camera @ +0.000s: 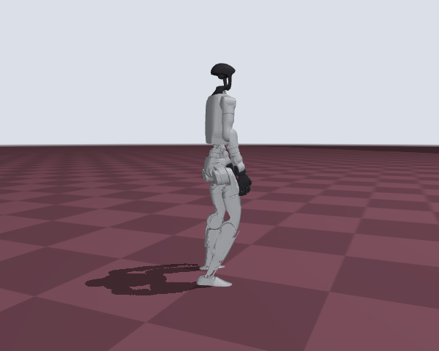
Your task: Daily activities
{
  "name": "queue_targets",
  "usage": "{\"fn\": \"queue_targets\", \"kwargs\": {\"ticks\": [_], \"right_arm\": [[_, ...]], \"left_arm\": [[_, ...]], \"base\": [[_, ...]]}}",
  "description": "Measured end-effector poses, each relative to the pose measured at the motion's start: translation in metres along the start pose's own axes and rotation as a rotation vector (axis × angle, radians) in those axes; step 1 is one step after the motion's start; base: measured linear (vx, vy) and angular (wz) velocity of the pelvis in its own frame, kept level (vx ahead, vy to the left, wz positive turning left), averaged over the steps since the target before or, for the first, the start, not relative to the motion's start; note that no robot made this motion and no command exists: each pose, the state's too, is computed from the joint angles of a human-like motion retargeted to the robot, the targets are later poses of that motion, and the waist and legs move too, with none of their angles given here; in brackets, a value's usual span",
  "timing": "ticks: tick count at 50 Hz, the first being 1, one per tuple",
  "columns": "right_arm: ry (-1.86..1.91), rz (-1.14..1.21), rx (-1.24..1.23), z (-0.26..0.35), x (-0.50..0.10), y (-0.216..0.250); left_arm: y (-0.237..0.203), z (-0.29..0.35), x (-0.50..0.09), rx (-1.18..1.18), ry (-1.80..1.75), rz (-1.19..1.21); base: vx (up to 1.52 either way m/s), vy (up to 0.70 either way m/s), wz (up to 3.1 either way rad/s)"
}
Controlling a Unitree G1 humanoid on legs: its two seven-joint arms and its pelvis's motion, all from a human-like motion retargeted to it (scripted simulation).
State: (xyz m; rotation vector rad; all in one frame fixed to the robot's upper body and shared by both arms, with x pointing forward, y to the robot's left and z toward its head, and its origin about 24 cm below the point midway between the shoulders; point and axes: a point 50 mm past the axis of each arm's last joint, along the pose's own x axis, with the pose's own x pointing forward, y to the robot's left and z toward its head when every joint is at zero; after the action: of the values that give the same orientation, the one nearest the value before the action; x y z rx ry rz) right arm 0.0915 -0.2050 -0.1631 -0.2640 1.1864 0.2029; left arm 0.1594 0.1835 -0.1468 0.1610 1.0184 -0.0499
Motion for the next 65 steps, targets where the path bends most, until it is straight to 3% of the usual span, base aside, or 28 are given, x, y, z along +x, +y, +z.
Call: {"fn": "queue_targets", "kwargs": {"ticks": [65], "right_arm": [[0.13, -0.022, -0.099, -0.042, -0.009, -0.002]], "left_arm": [[-0.019, -0.016, -0.003, 0.011, 0.025, -0.041]], "base": [[0.0, 0.0, 0.0]]}}
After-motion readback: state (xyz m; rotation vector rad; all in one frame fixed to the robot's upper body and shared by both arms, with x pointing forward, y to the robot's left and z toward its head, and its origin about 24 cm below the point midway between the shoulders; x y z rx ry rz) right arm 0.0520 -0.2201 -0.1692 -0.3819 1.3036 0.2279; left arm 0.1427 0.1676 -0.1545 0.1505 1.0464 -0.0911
